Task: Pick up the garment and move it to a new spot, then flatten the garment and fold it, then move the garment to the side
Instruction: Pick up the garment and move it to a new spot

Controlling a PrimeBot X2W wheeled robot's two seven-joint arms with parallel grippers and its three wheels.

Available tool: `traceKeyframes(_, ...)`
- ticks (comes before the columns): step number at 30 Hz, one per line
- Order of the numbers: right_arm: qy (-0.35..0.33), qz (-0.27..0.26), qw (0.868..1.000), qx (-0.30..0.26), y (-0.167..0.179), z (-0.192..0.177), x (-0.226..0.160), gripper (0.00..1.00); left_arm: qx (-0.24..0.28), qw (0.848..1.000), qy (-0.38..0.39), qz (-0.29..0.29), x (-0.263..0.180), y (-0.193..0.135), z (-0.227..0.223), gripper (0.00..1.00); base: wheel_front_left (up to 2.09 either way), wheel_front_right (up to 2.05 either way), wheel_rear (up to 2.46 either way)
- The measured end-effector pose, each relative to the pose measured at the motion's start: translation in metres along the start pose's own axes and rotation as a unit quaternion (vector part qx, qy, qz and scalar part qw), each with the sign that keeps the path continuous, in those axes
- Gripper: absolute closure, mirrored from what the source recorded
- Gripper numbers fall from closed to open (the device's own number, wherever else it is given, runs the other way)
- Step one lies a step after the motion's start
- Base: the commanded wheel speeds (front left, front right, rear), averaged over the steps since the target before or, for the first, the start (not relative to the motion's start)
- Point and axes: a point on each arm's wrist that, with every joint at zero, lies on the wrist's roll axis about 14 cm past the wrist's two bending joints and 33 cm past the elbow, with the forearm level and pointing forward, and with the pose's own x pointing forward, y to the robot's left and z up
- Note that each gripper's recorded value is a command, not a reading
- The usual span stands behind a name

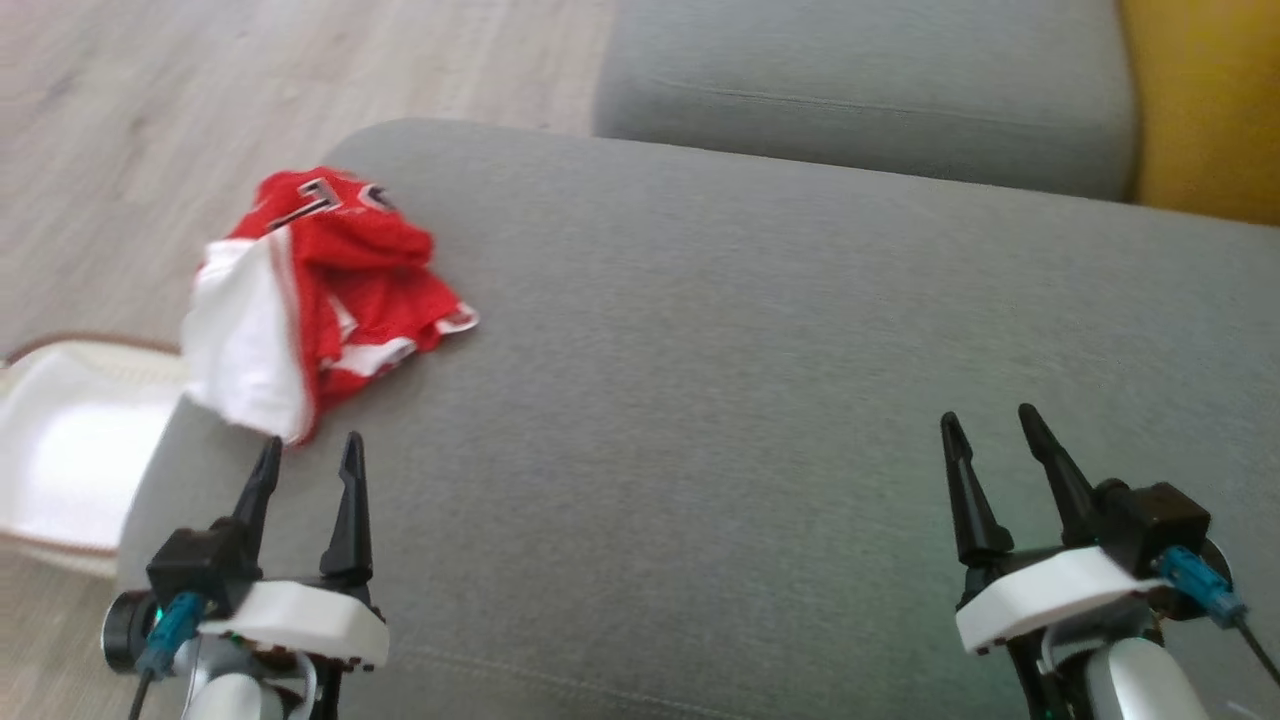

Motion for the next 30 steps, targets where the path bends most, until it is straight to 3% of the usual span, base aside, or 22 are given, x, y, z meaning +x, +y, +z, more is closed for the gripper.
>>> traceKeyframes(10,0.002,0.057,0.998,-0.004,0.036,0.002,0.019,0.00,0.003,0.998,-0.006,0.066,-0.023,0.041,0.004,0.00,0.00,0.00,0.00)
traceKeyframes(30,0.022,0.064,0.998,0.008,0.038,-0.011,0.028,0.00,0.016,0.997,0.010,0.076,-0.017,0.046,-0.002,0.00,0.00,0.00,0.00)
